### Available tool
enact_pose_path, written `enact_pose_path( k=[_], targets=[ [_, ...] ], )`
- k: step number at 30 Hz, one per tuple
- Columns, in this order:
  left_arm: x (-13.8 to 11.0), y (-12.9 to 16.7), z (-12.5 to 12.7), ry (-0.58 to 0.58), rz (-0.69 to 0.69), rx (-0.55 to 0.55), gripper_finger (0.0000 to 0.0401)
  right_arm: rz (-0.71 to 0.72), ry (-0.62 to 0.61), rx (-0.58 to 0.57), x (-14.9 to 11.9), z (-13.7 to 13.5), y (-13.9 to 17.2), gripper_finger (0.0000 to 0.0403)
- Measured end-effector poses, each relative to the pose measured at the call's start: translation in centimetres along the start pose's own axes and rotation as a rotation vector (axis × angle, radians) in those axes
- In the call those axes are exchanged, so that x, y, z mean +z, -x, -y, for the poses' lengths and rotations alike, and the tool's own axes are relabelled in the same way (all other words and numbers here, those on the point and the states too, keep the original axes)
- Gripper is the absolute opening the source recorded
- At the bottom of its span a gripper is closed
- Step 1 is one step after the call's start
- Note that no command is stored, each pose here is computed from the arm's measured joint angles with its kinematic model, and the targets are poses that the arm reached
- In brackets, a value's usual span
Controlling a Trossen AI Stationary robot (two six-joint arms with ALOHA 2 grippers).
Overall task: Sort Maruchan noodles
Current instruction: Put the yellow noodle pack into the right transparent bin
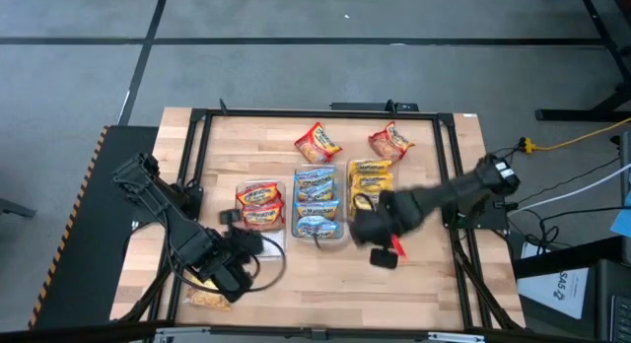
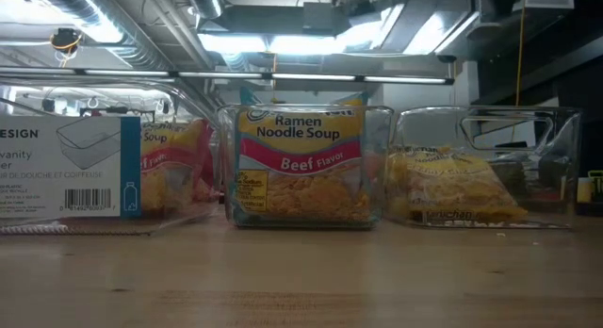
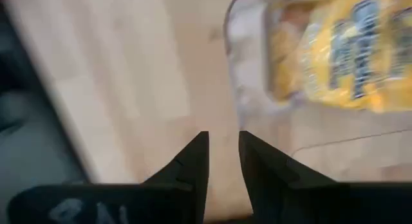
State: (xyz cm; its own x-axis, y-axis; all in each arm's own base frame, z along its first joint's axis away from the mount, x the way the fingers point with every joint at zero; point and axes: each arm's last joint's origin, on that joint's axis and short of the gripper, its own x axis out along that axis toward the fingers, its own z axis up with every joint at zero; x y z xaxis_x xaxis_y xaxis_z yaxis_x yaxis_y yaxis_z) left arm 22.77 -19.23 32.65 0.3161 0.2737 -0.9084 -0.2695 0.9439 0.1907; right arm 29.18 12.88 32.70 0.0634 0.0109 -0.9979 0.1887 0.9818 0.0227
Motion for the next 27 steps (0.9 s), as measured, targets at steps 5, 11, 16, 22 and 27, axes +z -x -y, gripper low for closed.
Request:
enact_pose_path(
  k=[5, 11, 16, 22, 27],
  targets=[
    [-3.4, -1.4, 1.2, 0.211, -0.102, 0.049, 0.0073, 0.228, -0.084, -0.099, -2.4, -4.7, -2.2, 0.0088],
    [-7.3, -3.7, 4.2, 0.443, -0.387, -0.100, 0.0073, 0.333, -0.080, 0.031, -5.0, -8.9, -4.9, 0.0088],
    [-9.1, -4.9, 6.4, 0.545, -0.382, -0.243, 0.0073, 0.377, -0.034, 0.085, -6.6, -10.5, -7.1, 0.0088],
    [-10.3, -8.2, 8.4, 0.665, -0.367, -0.438, 0.0074, 0.353, -0.027, 0.063, -7.5, -10.2, -9.6, 0.0088],
    [-11.7, -10.7, 9.2, 0.700, -0.448, -0.404, 0.0074, 0.320, -0.068, 0.028, -8.0, -9.6, -11.0, 0.0088]
  ],
)
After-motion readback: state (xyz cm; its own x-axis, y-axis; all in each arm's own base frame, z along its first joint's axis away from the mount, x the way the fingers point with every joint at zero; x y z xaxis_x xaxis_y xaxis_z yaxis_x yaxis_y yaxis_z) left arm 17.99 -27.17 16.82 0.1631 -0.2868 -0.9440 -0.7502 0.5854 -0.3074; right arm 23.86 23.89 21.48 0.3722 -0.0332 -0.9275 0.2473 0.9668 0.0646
